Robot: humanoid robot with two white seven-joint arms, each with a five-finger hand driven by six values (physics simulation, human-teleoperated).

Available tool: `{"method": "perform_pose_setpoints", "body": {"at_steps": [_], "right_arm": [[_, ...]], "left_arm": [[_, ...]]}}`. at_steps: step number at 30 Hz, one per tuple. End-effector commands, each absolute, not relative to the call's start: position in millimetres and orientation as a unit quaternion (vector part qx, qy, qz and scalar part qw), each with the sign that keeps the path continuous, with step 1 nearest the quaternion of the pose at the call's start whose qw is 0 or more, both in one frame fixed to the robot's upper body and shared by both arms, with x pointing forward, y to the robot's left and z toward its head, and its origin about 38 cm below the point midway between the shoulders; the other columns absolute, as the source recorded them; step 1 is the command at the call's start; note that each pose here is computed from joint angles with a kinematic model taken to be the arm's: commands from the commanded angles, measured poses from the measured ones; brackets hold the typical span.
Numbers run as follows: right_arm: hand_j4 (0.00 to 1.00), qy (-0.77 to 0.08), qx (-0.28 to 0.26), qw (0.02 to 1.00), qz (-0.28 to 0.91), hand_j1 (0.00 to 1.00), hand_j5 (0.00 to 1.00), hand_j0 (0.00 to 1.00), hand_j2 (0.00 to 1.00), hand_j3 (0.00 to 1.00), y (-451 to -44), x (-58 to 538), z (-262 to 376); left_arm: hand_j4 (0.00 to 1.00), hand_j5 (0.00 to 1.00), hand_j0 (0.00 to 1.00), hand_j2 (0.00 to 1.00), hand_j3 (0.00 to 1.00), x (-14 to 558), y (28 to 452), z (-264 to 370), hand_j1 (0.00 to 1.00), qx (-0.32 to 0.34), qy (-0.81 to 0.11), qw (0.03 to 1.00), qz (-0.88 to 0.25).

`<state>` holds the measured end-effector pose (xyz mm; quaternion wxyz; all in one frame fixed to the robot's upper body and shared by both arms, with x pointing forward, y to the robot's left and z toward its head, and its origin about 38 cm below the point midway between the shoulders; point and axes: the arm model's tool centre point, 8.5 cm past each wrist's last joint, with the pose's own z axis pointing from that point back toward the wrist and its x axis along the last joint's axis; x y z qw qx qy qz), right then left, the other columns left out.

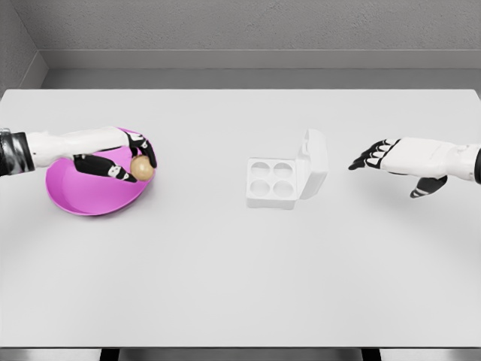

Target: Pack egg into the box and close the box lid

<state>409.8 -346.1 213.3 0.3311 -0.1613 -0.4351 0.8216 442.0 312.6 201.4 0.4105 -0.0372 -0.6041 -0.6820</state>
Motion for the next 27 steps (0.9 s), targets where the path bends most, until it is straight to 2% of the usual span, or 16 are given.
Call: {"method": "perform_pose_setpoints", "body": {"at_steps": [1,17,27], "right_arm": [[1.0,-0.436,-0.162,0.333,0.82,1.0,1.0,1.0,1.0,1.0,-346.6,410.0,214.3],[1.0,-0.434,-0.166,0.339,0.818,1.0,1.0,1.0,1.0,1.0,-351.4,412.1,215.0],[1.0,-0.433,-0.167,0.343,0.816,1.0,1.0,1.0,1.0,1.0,-354.5,412.6,213.6]], "left_arm": [[0.39,0.39,0.39,0.39,0.39,443.8,299.4,201.2,0.39,-0.053,-0.617,0.406,-0.672],[0.37,0.37,0.37,0.37,0.37,453.2,234.0,201.6,0.37,-0.121,-0.664,0.378,-0.634],[0.33,0.33,0.33,0.33,0.33,461.1,196.0,205.6,0.33,-0.173,-0.678,0.401,-0.591]]}}
